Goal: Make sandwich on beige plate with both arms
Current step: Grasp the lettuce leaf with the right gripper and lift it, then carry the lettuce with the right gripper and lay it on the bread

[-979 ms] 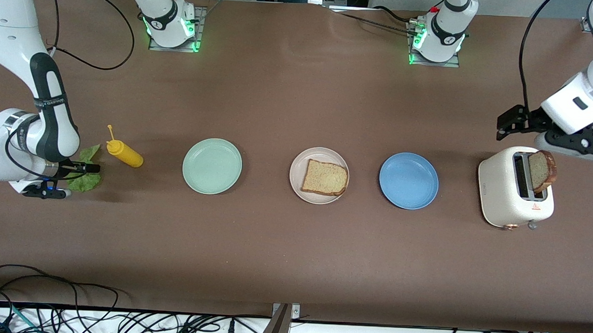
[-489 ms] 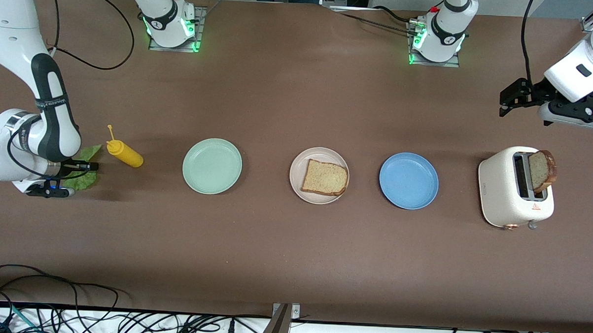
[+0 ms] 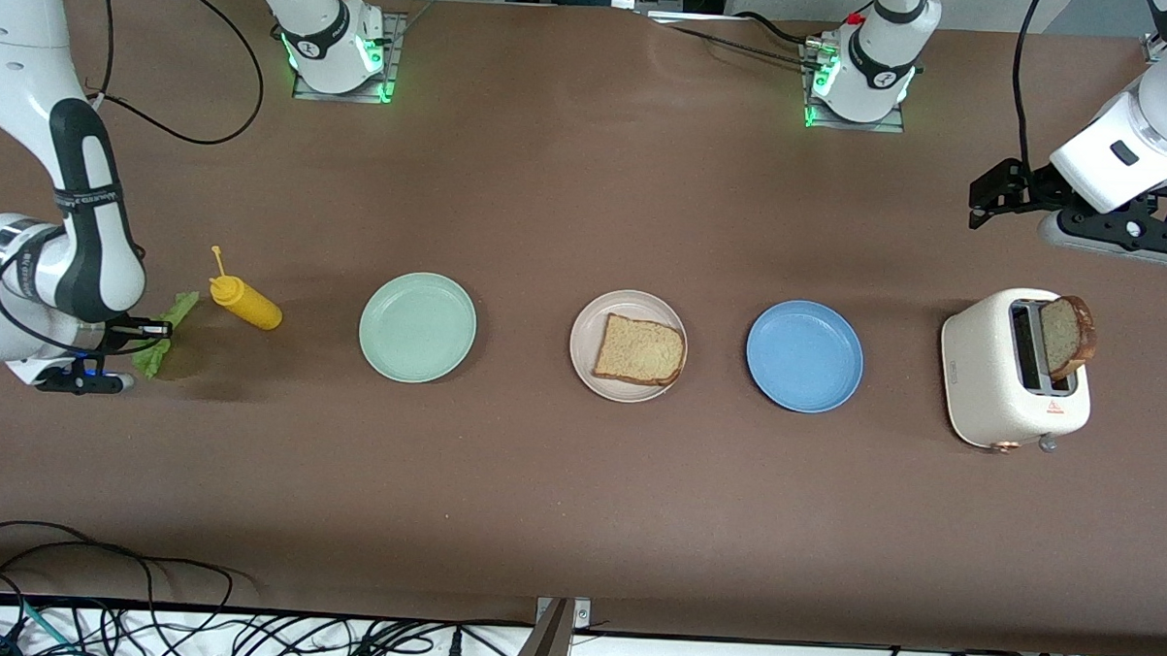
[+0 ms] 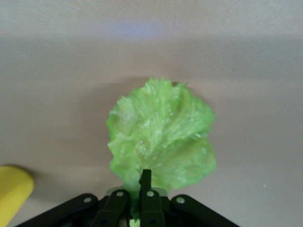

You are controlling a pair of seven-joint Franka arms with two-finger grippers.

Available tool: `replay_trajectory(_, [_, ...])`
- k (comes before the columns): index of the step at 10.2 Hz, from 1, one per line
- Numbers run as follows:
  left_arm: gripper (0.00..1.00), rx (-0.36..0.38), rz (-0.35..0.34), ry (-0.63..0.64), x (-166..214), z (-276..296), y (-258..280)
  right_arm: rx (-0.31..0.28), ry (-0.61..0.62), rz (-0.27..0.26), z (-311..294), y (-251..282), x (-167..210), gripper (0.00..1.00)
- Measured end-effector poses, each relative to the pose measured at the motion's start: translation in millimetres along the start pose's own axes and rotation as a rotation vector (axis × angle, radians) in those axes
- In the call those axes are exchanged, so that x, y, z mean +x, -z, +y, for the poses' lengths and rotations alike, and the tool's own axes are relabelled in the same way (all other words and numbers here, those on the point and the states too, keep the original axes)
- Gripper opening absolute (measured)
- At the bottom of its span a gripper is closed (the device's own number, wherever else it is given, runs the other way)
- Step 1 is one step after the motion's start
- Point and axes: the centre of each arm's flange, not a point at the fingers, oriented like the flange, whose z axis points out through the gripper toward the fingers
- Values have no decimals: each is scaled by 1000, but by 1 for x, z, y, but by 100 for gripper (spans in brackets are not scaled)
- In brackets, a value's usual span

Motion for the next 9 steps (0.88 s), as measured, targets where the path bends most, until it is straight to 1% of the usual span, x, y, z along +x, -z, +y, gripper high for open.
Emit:
replay_trajectory(1, [100,0,0,-4,0,2,0,4,4,-13,-3,27,-2,5])
replay_trajectory(3, [100,2,1,-21,1,12,1,1,26,-35,-16,98,-9,5])
replay_trajectory(4, [100,3,3,-28,1,16,2,-4,43,-40,-30,136,-14,5])
replay_trajectory(5, [100,4,8,-36,2,21,4,-12,60,-30,-49,172,-18,5])
replay_trajectory(6, [100,5,11,-40,2,24,6,-23,73,1,-75,203,-20,5])
replay_trajectory(7, [100,5,12,-41,2,24,6,-38,99,42,-110,228,-19,5])
replay_trajectory(9, [100,5,13,-41,2,24,6,-74,165,112,-211,258,-19,5])
